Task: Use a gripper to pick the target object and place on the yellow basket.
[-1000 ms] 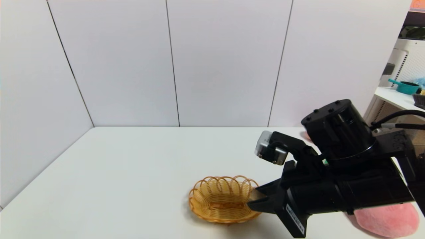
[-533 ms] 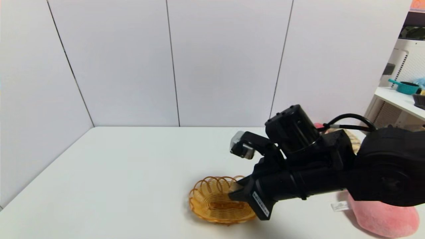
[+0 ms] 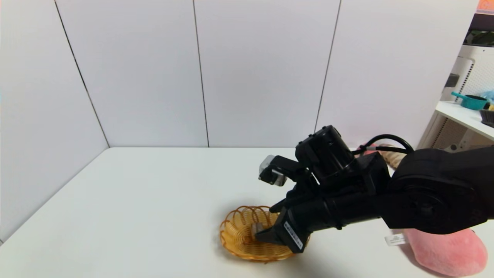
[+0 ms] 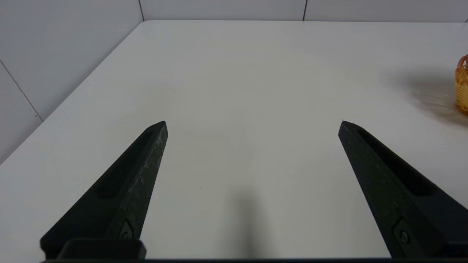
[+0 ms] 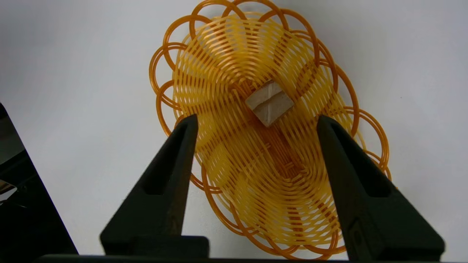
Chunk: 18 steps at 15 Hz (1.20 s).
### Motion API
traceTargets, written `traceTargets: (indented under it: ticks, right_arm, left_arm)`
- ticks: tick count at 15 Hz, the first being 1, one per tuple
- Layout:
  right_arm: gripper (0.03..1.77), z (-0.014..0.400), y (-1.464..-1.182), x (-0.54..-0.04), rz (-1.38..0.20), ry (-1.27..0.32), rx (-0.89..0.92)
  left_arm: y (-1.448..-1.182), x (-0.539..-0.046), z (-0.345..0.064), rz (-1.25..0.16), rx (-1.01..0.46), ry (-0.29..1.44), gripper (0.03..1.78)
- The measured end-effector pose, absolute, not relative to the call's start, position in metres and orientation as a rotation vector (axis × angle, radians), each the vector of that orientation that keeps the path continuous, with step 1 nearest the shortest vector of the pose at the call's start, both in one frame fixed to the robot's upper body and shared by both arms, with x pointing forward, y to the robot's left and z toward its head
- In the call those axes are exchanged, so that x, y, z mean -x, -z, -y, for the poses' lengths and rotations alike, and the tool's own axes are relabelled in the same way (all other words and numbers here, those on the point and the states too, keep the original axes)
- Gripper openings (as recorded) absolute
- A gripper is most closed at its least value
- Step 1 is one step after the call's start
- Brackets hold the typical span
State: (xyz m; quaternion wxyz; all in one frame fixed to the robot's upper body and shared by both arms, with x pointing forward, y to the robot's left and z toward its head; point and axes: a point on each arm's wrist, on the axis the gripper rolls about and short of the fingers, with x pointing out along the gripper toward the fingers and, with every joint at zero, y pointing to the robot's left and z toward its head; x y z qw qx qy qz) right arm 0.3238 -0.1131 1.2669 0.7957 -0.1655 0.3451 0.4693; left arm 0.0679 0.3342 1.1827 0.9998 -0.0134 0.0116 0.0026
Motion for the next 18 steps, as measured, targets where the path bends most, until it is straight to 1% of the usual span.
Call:
traceTargets:
  ticks: [1,3,6,10,12,14,15,16,18]
  right_arm:
    - [1.24,0.114,-1.271,-0.324,-0.73,-1.004,0.348]
    - [1.35,0.121,-1.288,-0.325,-0.678,-0.991,0.323]
    - [1.46,0.148,-1.323,-0.322,-0.57,-0.938,0.278]
    - [1.56,0.213,-1.368,-0.302,-0.42,-0.809,0.208]
    - [1.6,0.252,-1.38,-0.281,-0.348,-0.742,0.184]
    - [1.62,0.283,-1.381,-0.255,-0.297,-0.669,0.172]
    - [1.63,0.294,-1.376,-0.24,-0.285,-0.617,0.174]
    - [1.64,0.303,-1.369,-0.225,-0.282,-0.548,0.179]
    - [1.66,0.316,-1.351,-0.197,-0.277,-0.351,0.205]
  left_arm:
    - [-1.183,-0.068,-0.334,-0.023,0.027,-0.005,1.69]
    - [-1.183,-0.068,-0.334,-0.023,0.027,-0.005,1.69]
    - [-1.183,-0.068,-0.334,-0.023,0.027,-0.005,1.69]
    - [-1.183,-0.068,-0.334,-0.023,0.026,-0.006,1.69]
    - [-1.183,-0.068,-0.334,-0.023,0.027,-0.006,1.69]
    - [-1.183,-0.068,-0.334,-0.023,0.027,-0.006,1.69]
    - [-1.183,-0.068,-0.334,-0.023,0.026,-0.006,1.69]
    - [-1.183,-0.068,-0.334,-0.023,0.026,-0.006,1.69]
    - [-1.183,-0.068,-0.334,-0.023,0.027,-0.006,1.69]
